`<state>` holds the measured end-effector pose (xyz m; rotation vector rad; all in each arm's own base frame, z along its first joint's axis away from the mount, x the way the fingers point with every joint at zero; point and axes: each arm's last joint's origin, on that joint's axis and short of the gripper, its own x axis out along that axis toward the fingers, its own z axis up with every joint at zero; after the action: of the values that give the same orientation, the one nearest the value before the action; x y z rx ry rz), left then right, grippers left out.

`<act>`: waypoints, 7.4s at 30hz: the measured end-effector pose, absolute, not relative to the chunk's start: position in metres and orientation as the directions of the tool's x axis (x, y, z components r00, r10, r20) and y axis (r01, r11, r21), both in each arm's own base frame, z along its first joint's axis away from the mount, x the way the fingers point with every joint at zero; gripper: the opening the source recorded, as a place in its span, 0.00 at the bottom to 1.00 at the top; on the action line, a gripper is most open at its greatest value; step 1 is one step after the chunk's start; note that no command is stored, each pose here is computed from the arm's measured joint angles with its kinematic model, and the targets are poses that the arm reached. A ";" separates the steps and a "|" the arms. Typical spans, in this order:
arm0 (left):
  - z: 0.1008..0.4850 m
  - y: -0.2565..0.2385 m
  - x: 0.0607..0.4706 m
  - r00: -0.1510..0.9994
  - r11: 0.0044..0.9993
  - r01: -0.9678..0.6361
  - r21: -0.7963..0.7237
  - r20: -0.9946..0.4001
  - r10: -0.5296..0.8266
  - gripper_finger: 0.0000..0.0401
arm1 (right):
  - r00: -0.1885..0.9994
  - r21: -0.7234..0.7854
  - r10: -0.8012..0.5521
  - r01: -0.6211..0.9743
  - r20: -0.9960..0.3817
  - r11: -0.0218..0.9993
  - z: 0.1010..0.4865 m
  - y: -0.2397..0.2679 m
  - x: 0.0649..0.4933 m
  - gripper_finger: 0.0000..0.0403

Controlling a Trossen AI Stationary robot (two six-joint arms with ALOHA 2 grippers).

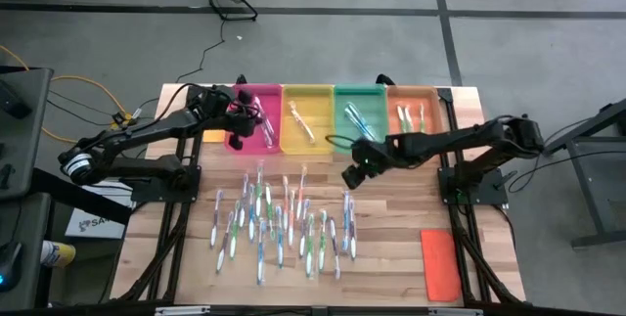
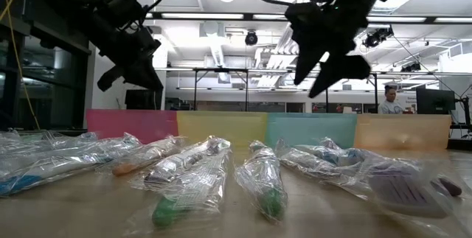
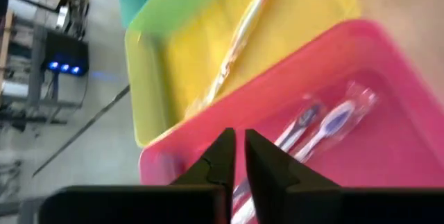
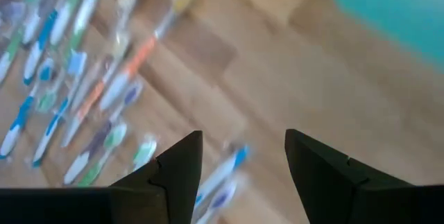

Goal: Pick & Place Toothbrushes
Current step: Put the purple toothbrush into the pink bin

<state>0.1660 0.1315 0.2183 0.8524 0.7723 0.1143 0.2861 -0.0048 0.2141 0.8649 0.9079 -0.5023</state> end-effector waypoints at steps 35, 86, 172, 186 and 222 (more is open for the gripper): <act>0.215 0.126 0.167 0.792 0.704 0.288 0.649 -0.574 0.205 0.02 | 0.398 0.303 -0.175 0.863 -0.901 0.403 0.152 0.084 0.293 0.49; 0.219 0.123 0.171 0.862 0.739 0.296 0.605 -0.503 0.067 0.03 | 0.609 0.278 -0.376 0.715 -0.699 0.641 0.201 0.067 0.295 0.01; 0.244 0.081 0.268 0.990 0.962 0.117 0.245 0.054 -0.134 0.08 | 0.955 -0.137 -0.207 0.239 0.214 0.961 0.271 -0.031 0.360 0.01; 0.234 0.113 0.244 0.991 0.933 0.057 0.354 -0.132 -0.011 0.06 | 0.945 0.011 -0.293 0.295 0.142 0.955 0.286 -0.024 0.347 0.46; 0.181 0.159 0.185 0.455 0.337 0.644 0.686 -0.699 0.552 0.27 | 0.938 0.034 -0.314 0.322 -0.147 0.946 0.269 0.005 0.338 0.58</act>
<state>0.1854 0.1592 0.1811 1.3154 1.1917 -0.0842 0.3380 0.0055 0.2686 0.0575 0.1407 -0.3246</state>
